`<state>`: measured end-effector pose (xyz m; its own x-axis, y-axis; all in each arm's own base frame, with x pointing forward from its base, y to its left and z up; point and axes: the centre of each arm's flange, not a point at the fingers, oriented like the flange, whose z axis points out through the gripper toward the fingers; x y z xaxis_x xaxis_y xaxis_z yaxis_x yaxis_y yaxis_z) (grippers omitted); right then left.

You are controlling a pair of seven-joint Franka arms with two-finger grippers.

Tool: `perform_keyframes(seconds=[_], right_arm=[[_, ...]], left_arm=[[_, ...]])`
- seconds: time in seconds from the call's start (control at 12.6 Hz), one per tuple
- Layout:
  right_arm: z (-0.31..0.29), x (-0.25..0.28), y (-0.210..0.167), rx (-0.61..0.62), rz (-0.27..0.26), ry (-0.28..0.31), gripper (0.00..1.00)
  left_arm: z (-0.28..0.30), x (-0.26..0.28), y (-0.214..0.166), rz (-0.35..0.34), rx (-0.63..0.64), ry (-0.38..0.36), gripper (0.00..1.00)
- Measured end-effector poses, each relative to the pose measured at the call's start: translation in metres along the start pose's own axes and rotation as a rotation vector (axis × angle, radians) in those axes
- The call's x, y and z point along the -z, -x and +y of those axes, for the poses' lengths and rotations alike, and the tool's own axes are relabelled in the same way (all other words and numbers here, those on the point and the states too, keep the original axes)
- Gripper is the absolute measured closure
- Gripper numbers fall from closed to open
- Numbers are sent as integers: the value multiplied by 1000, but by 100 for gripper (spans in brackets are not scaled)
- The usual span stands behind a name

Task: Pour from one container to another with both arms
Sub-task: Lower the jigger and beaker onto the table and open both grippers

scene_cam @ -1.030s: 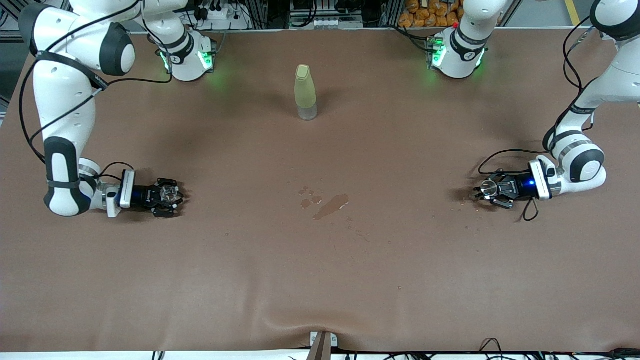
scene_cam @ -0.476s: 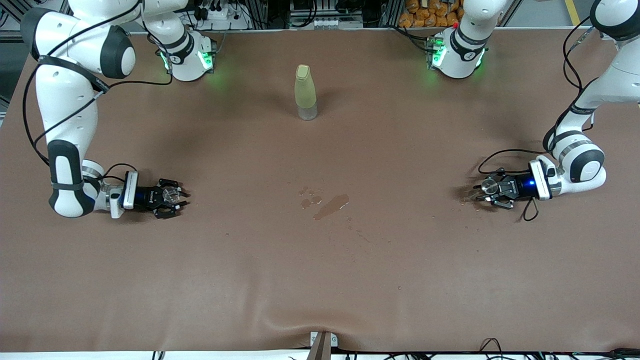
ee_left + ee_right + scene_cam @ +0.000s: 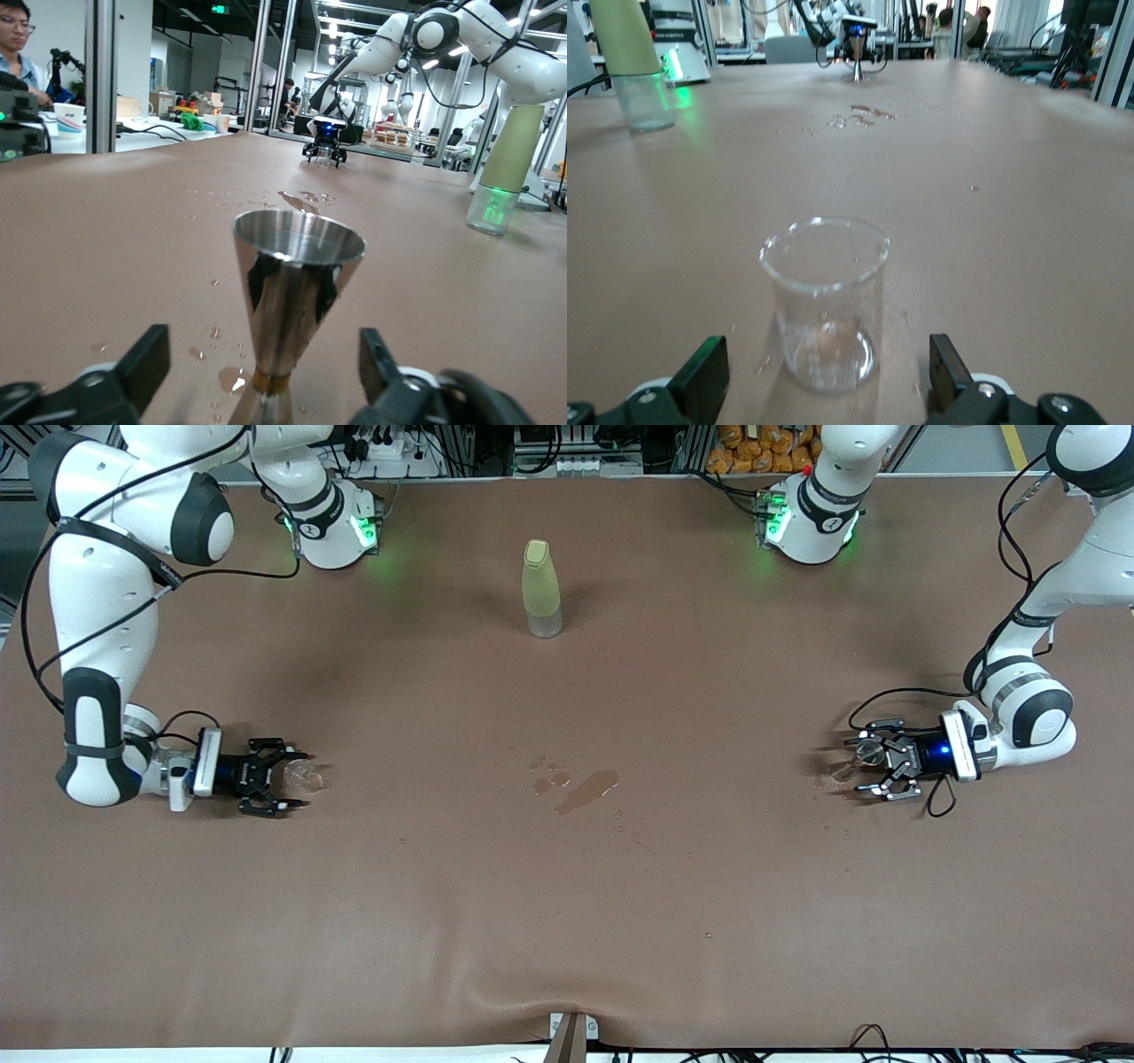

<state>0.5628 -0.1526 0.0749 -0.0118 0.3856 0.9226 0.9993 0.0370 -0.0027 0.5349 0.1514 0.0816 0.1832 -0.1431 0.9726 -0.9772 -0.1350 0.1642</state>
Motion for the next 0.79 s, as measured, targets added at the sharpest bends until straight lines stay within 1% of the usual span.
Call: perform_keyframes(seconds=[0.16, 0.32, 0.48, 0.55, 0.63, 0.79], right_arm=[[6, 28, -8, -6, -68, -28, 0], [10, 61, -20, -30, -144, -48, 0], [15, 89, -35, -87, -222, -66, 0], [18, 101, -43, -120, -258, -70, 0], [20, 114, -51, -152, -297, -72, 0], [25, 137, -73, -212, -384, -74, 0]], left_arm=[[-3, 16, 1, -8, 10, -17, 0], [-5, 34, 1, -55, 24, 2, 0], [-12, 51, -6, -100, 60, 11, 0], [-16, 60, -12, -129, 85, 11, 0], [-23, 72, -22, -176, 107, 13, 0], [-40, 95, -54, -271, 149, 16, 0]])
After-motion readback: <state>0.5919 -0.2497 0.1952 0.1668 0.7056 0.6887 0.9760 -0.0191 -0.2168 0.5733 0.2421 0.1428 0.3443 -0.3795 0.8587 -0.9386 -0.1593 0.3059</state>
